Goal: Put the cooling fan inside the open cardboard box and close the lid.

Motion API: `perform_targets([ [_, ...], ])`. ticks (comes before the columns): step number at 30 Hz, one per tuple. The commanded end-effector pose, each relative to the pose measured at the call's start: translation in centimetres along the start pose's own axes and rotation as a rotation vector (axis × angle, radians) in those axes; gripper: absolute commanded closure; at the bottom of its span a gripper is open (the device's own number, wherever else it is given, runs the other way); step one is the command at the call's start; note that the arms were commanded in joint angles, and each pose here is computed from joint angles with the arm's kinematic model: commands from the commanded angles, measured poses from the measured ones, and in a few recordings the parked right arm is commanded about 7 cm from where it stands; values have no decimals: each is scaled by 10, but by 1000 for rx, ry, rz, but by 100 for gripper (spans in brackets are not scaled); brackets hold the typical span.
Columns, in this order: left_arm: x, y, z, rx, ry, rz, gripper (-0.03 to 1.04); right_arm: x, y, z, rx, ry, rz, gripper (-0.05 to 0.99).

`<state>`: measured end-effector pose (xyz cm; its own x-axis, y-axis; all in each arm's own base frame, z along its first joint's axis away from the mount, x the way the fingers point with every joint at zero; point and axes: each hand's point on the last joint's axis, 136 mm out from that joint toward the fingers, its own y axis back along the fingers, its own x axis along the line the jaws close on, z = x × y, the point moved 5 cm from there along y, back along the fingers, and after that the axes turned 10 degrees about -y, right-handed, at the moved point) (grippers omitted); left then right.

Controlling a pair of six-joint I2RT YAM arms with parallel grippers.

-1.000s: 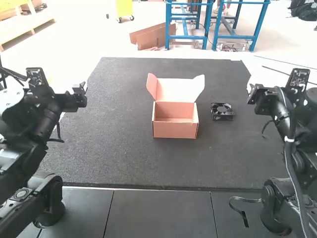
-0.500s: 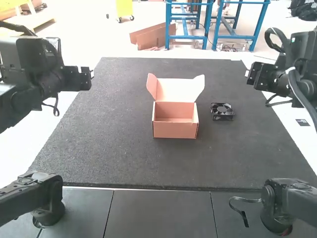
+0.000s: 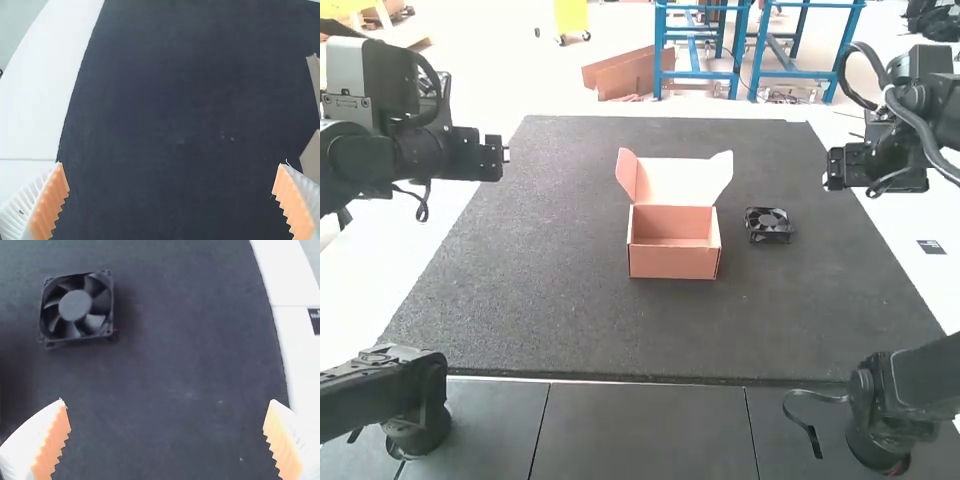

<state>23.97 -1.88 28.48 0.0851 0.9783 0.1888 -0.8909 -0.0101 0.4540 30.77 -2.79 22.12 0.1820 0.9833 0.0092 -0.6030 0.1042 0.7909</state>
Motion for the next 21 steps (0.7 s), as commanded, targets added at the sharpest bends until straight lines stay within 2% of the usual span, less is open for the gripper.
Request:
perform_targets([
  [1,-4,5,10,-25,-7,-30,4,-1,0,16,21,5,90,4],
  [5,-7,-1,6,-1,-12,-49,4,5,-19,9,107,-26,177,5],
  [8,-11,-6,9,14,-16,-72,4,7,-41,-1,185,-30,186,5],
  [9,-14,-6,11,17,-18,-92,4,7,-49,-4,211,-29,187,5],
  [13,-16,-13,15,38,-22,-104,4,8,-80,-7,285,-30,183,5],
  [21,-17,-23,21,39,-19,-101,4,5,-132,23,297,0,149,4],
])
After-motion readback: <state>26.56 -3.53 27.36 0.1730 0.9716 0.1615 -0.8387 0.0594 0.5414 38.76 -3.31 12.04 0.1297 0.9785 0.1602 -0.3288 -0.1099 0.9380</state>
